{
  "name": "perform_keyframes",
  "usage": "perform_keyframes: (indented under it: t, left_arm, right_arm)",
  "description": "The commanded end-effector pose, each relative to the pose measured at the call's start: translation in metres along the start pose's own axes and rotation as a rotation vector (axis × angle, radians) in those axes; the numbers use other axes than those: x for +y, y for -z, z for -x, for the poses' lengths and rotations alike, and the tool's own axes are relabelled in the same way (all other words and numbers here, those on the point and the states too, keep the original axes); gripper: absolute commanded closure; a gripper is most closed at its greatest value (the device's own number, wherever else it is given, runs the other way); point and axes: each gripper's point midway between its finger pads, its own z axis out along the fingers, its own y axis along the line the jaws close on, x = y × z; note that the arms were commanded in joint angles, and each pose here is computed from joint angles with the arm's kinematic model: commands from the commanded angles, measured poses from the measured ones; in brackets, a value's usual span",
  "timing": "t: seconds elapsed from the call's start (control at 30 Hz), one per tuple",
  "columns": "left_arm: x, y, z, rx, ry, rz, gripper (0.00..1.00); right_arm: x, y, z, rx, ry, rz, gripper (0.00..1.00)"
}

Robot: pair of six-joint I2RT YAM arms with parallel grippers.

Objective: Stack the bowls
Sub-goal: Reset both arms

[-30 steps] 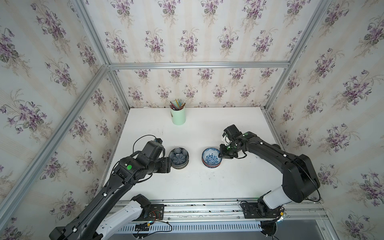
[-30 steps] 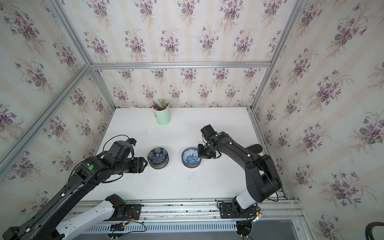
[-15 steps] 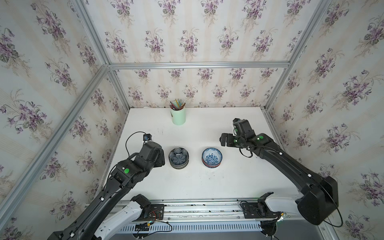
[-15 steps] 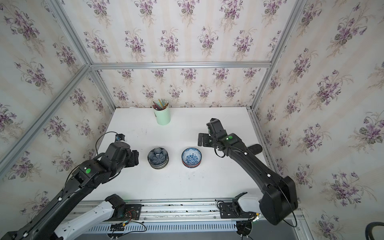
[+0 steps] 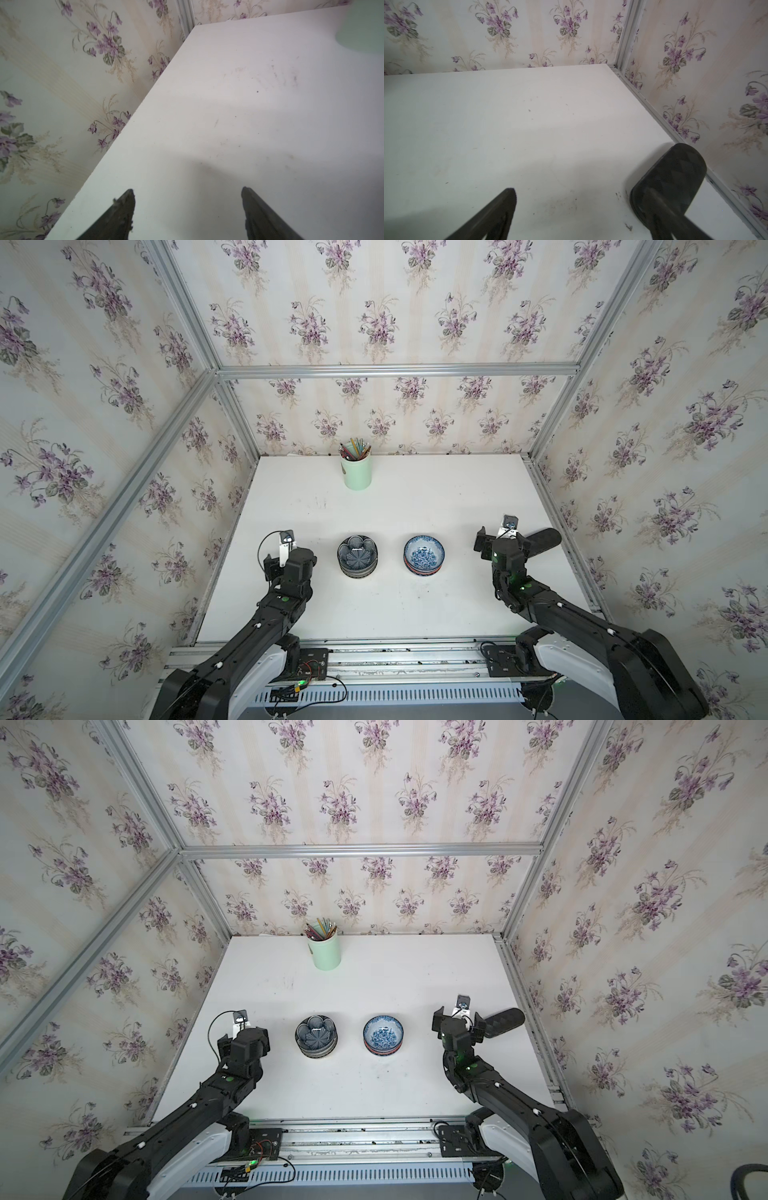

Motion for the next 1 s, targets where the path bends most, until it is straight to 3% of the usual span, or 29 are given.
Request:
perform_keyframes:
  t: [0.0,0.03,0.17,0.23,0.33,0.4,0.5,0.57,0.67,0.73,0.77,0.83,0.97]
  left_arm:
    - [-0.016,-0.009,0.053,-0.158,0.167,-0.160,0.20]
    - [-0.016,-0.016,0.052,-0.148,0.180,-0.170,0.21]
    - [-0.030,-0.033,0.074,-0.232,0.191,-0.213,0.21]
    - [-0.040,-0.044,0.081,-0.241,0.146,-0.231,0.22]
    - [-0.052,-0.057,0.081,-0.172,0.098,-0.251,0.24]
    - [-0.065,-0.062,0.075,-0.150,0.051,-0.305,0.24]
    - [-0.075,-0.081,0.064,-0.168,0.030,-0.319,0.24]
    - [-0.077,-0.080,0.063,-0.128,0.027,-0.334,0.24]
    - [-0.082,-0.079,0.055,-0.136,0.011,-0.361,0.23]
    - [-0.081,-0.078,0.062,-0.173,0.015,-0.360,0.23]
    - [-0.082,-0.079,0.061,-0.158,0.021,-0.362,0.24]
    - [-0.081,-0.079,0.059,-0.160,0.014,-0.359,0.16]
    - [-0.081,-0.078,0.061,-0.170,0.017,-0.359,0.15]
  right_arm:
    - [-0.024,-0.009,0.024,-0.124,-0.100,-0.099,0.00]
    - [-0.027,-0.011,0.023,-0.135,-0.095,-0.099,0.02]
    - [-0.040,0.010,0.055,-0.399,-0.188,-0.059,0.02]
    - [-0.040,0.008,0.056,-0.422,-0.151,-0.064,0.02]
    - [-0.037,0.005,0.055,-0.468,-0.135,-0.019,0.00]
    - [-0.010,-0.013,0.044,-0.373,-0.069,0.111,0.00]
    - [-0.025,-0.019,0.048,-0.408,-0.134,0.084,0.00]
    - [-0.018,-0.039,0.033,-0.271,-0.125,0.101,0.02]
    - [-0.019,-0.062,0.029,-0.191,-0.142,0.108,0.01]
    - [-0.020,-0.058,0.038,-0.252,-0.144,0.109,0.00]
    - [-0.019,-0.062,0.031,-0.202,-0.145,0.109,0.00]
    - [-0.021,-0.056,0.038,-0.257,-0.143,0.109,0.00]
    - [-0.017,-0.055,0.037,-0.249,-0.130,0.131,0.00]
